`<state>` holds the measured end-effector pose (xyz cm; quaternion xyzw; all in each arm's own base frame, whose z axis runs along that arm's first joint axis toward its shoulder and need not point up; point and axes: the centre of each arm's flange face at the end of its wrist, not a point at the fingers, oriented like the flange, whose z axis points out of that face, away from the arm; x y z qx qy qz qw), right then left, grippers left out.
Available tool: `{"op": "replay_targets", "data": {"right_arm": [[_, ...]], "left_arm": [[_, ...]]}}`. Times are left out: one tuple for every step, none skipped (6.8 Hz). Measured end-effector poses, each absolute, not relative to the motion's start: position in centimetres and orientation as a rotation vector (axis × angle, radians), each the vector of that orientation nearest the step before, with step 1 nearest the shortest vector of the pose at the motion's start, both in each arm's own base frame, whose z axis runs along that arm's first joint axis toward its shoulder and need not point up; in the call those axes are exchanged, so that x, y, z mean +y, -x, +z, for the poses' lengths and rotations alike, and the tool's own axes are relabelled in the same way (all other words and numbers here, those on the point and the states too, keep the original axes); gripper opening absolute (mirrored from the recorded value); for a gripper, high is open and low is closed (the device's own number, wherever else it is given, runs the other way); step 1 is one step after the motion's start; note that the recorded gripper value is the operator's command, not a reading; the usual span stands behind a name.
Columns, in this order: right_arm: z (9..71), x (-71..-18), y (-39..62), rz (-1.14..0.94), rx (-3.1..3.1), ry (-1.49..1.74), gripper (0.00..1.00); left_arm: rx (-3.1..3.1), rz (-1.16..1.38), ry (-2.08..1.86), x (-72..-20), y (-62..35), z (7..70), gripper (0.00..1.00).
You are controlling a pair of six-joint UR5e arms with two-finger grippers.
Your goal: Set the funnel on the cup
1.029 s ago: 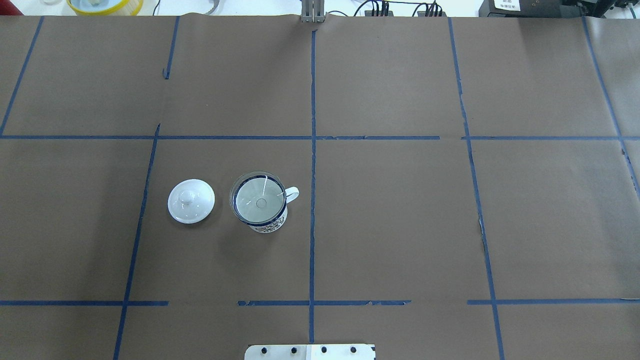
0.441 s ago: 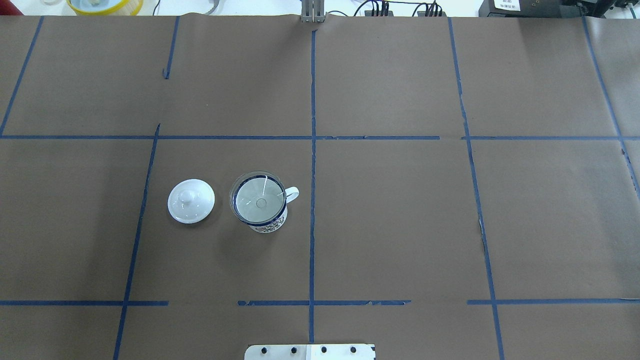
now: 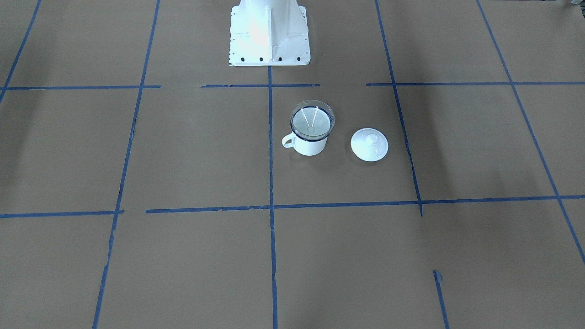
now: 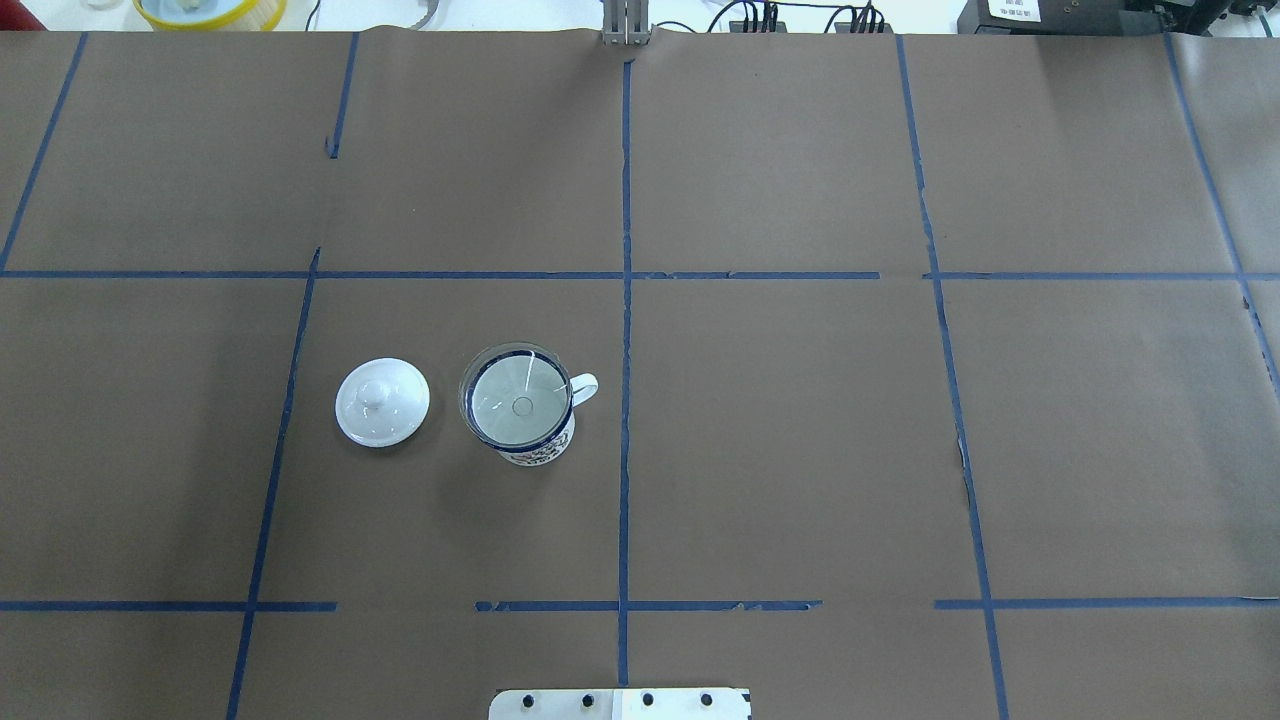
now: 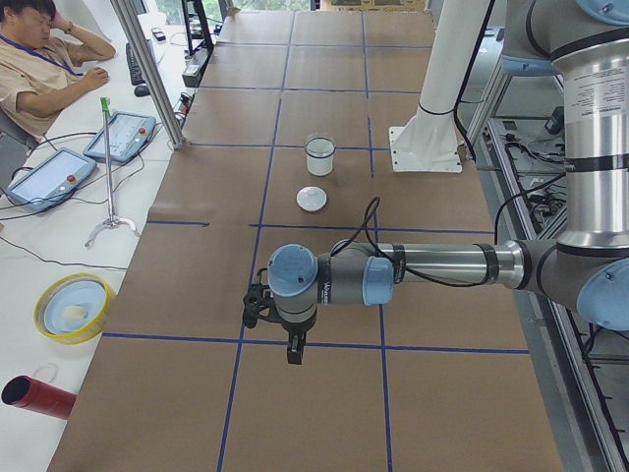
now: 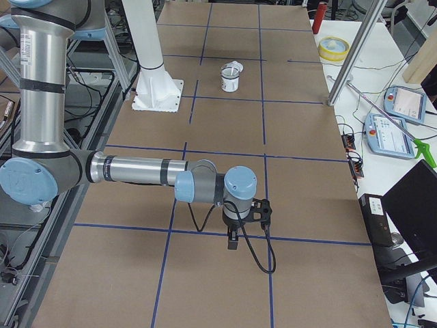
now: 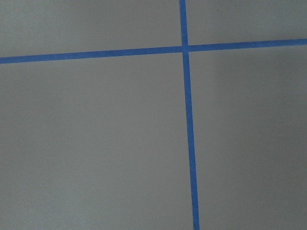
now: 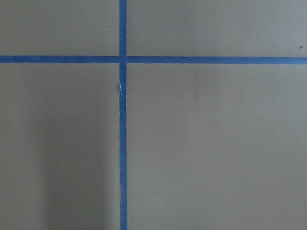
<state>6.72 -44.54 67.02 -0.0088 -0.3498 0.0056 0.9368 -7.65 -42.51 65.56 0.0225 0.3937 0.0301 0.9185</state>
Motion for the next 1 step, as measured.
{"op": "replay_targets", "data": {"right_arm": [[67.02, -44.54, -6.72, 0.011, -0.715, 0.018, 1.0]], "left_arm": [[0.81, 0.062, -0.046, -42.51, 7.63, 65.55, 1.0]]}}
